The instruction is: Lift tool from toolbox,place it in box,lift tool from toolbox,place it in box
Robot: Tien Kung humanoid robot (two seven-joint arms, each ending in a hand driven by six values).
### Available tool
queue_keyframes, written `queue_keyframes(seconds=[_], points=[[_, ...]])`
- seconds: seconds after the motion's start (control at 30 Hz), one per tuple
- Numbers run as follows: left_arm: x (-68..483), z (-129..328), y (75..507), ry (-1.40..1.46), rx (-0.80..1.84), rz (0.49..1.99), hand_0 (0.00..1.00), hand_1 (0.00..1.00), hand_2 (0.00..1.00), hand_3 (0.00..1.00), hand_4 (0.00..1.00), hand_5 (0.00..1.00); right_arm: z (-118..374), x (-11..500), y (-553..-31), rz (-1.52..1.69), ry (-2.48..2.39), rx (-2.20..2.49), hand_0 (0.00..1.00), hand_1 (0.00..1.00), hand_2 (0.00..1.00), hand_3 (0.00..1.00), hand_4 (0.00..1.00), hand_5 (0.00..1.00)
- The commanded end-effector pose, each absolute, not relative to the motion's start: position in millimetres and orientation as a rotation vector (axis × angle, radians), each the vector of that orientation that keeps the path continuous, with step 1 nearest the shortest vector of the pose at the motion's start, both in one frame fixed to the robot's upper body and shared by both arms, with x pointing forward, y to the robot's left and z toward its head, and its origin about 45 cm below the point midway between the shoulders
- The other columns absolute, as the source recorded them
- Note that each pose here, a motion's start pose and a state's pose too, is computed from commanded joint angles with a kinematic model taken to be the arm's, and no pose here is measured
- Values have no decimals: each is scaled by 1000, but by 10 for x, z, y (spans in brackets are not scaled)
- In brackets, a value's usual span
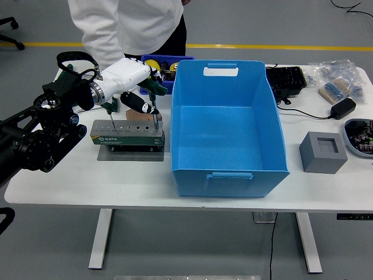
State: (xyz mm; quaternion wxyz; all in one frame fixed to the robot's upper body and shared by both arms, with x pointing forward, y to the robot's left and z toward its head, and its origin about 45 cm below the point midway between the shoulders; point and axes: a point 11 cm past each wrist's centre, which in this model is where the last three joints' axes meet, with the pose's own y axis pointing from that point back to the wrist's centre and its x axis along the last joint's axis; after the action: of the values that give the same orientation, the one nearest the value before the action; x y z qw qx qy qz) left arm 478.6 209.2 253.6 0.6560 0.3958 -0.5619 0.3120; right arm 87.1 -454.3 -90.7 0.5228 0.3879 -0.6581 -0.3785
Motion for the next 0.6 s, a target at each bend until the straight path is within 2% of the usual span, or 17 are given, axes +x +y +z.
queue_keyframes(seconds=[0.1, 0.13, 0.3, 0.33, 0.5, 0.53, 0.6], points=[[4813, 2529, 2122, -1273, 905, 714, 664, 552, 560, 607, 998, 502, -904, 877, -4548, -906, -1579, 929, 714, 694, 734, 598, 831, 720], [4818, 2526, 2129, -1273, 908, 716, 522, 406, 418, 521, 998, 512, -904, 878, -4549, -906, -1580, 929, 711, 694, 734, 598, 831, 720], [4846, 2491, 2172, -1262, 941, 723, 522, 406, 418, 521, 998, 512, -901, 886, -4551, -905, -1581, 930, 711, 694, 734, 598, 831, 720], [4849, 2486, 2178, -1259, 945, 728, 381, 238, 249, 347, 998, 532, -900, 887, -4552, -904, -1581, 930, 709, 692, 734, 599, 831, 719], [4857, 2481, 2173, -1229, 916, 769, 381, 238, 249, 347, 998, 532, -898, 891, -4557, -903, -1580, 930, 709, 692, 734, 599, 831, 719], [4862, 2475, 2176, -1216, 910, 780, 251, 159, 189, 265, 998, 555, -897, 894, -4558, -902, -1579, 931, 709, 692, 734, 599, 831, 719], [4869, 2467, 2181, -1199, 900, 797, 251, 159, 189, 265, 998, 555, -895, 899, -4559, -900, -1579, 931, 709, 692, 734, 599, 831, 719]])
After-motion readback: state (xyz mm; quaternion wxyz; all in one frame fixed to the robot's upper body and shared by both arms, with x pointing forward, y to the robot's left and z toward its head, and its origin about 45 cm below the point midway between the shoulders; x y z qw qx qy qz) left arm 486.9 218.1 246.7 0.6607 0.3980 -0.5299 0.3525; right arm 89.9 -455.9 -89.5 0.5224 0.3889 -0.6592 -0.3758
